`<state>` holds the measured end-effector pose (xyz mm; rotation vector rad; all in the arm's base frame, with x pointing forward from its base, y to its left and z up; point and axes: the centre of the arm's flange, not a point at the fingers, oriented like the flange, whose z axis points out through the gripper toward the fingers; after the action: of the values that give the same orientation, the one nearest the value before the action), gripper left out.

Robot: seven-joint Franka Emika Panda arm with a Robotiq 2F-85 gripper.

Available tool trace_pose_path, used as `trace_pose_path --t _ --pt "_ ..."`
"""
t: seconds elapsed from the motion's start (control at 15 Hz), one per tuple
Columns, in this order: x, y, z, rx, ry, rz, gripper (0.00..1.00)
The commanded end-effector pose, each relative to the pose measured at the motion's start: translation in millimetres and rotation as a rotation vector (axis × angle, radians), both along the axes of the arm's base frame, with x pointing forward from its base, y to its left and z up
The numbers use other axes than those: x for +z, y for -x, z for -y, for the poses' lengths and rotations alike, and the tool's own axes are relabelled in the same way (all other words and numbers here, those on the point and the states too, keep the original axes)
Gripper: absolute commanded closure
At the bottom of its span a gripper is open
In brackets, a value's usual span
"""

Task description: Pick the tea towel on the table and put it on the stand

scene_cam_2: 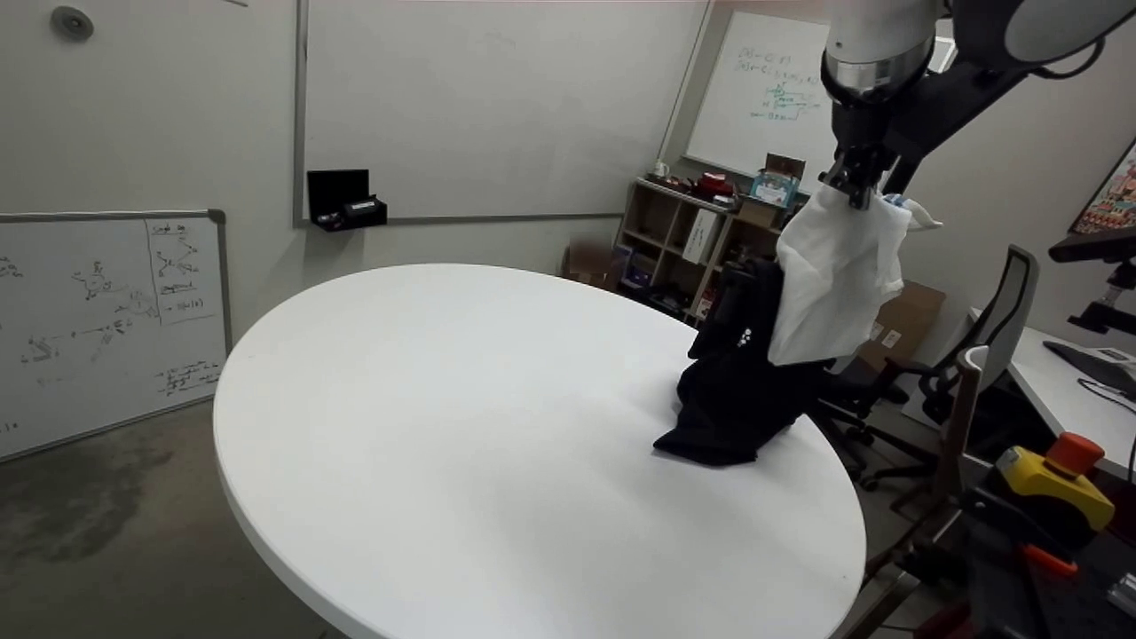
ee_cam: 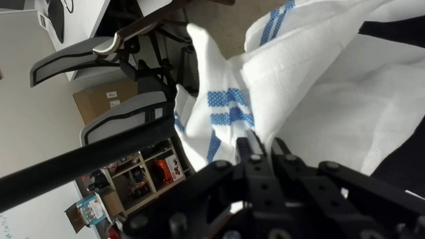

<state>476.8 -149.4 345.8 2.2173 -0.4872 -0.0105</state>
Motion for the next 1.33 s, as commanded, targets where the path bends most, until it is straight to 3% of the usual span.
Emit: trace_pose_path --t 0.0,1.27 --pt "-4 -32 3 0.005 -0.001 -0.024 0.99" --pt "-53 -106 56 -0.103 -0.045 -0.049 0.99"
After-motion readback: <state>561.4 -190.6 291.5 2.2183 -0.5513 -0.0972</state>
